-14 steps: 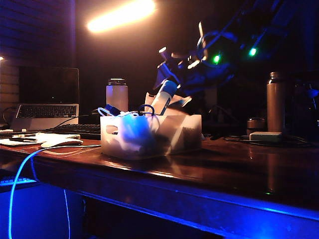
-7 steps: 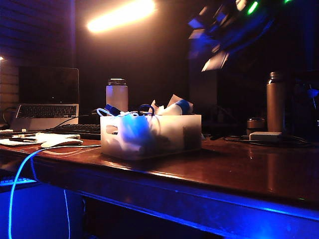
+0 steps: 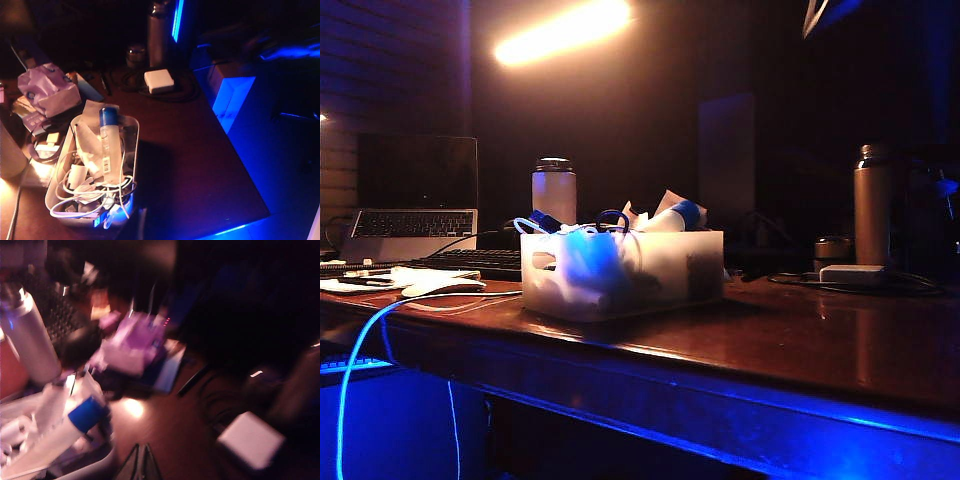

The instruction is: Pick up the liquid glue and place it into the translucent box.

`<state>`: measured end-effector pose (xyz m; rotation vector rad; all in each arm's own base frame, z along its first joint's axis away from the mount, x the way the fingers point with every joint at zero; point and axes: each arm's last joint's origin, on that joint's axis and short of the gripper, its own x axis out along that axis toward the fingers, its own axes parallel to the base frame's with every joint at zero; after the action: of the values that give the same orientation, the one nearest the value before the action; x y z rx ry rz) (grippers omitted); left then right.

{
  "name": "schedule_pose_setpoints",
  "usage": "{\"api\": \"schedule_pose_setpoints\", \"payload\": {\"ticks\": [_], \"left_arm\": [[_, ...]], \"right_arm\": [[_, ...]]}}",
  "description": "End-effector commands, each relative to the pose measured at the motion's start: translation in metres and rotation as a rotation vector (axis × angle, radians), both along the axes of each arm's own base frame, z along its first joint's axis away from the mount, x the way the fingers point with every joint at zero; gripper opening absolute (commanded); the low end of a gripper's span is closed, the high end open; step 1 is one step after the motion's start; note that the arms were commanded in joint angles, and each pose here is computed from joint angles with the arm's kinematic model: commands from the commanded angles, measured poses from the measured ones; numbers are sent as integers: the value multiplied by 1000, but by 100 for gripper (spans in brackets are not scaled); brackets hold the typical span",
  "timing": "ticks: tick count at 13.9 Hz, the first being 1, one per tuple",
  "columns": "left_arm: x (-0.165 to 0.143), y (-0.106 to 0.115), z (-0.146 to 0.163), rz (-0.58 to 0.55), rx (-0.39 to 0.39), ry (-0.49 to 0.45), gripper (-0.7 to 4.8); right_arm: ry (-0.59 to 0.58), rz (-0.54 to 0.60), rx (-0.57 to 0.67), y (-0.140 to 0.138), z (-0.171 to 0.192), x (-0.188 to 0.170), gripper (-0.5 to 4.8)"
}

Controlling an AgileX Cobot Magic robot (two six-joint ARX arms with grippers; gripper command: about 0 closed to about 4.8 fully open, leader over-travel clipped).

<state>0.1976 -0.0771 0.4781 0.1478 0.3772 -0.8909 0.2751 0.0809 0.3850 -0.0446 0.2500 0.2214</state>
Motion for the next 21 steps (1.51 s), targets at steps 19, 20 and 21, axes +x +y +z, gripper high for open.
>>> {"api": "schedule_pose_setpoints", "payload": {"ticks": [19, 20, 21], "left_arm": [[-18, 5, 11, 10, -47, -28, -5], [-18, 5, 11, 10, -47, -28, -5], [-18, 5, 11, 9, -48, -28, -5]], "right_arm": [[-83, -125, 164, -61, -196, -194, -1], [-60, -142, 152, -61, -204, -192, -1], [-38, -151, 142, -61, -213, -190, -1]]}}
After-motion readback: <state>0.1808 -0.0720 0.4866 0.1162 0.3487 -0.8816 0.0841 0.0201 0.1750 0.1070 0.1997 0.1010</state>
